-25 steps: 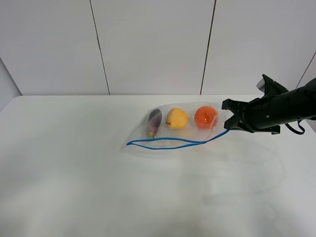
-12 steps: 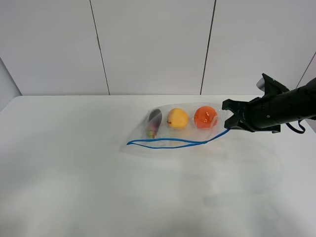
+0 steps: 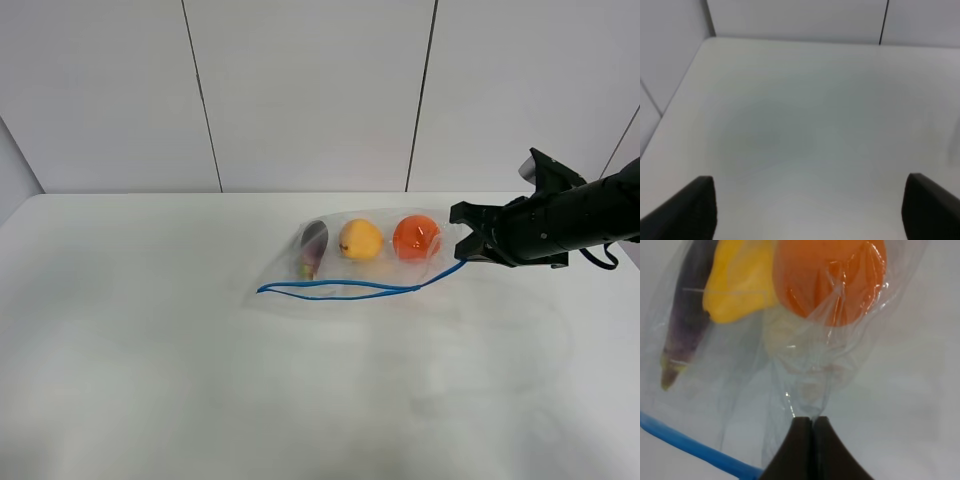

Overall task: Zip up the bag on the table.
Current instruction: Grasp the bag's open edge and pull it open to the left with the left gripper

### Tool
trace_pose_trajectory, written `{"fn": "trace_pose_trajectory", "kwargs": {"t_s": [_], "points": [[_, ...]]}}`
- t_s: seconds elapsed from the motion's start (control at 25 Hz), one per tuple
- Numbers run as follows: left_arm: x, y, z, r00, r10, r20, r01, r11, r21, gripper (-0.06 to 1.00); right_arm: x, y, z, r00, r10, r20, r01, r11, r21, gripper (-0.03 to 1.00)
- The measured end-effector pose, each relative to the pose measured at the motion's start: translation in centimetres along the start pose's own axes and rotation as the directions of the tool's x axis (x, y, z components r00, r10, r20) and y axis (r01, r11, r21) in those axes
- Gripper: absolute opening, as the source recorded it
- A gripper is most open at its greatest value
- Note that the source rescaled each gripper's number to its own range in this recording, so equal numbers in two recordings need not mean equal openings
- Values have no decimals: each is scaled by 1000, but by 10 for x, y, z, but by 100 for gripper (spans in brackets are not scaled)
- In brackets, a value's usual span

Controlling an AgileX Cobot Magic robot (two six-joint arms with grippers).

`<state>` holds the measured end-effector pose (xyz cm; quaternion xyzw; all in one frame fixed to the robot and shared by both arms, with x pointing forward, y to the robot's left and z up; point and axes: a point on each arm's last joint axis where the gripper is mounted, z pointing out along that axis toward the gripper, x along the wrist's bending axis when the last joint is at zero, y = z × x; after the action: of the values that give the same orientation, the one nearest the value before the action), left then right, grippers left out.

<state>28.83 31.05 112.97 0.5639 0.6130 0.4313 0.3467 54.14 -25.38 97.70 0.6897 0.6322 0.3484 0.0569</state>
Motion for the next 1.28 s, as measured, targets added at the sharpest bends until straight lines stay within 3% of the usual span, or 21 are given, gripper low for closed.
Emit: {"fn": "trace_pose_trajectory", "kwargs": {"t_s": [0.28, 0.44, 0.8, 0.96, 1.12, 1.28], "points": [[0, 57, 65, 1000, 10, 9, -11, 998, 68, 100, 0, 0, 0, 1000, -13, 0, 13, 1000, 0, 0], [-1, 69, 93, 1000, 11, 15, -13, 991, 133, 100, 0, 0, 0, 1000, -23, 0, 23, 1000, 0, 0], [-5, 70, 108, 999, -6, 49, -2, 985, 170, 100, 0, 0, 0, 1000, -26, 2, 26, 1000, -3, 0], [-23, 70, 106, 987, 68, 148, -91, 984, 156, 100, 0, 0, 0, 1000, -26, 2, 26, 1000, -3, 0], [-66, 69, 96, 907, 206, 368, -255, 963, 90, 100, 0, 0, 0, 1000, -26, 2, 26, 1000, -3, 0], [-108, 62, 73, 753, 316, 577, -378, 926, -13, 100, 0, 0, 0, 1000, -26, 2, 26, 1000, -3, 0]]}}
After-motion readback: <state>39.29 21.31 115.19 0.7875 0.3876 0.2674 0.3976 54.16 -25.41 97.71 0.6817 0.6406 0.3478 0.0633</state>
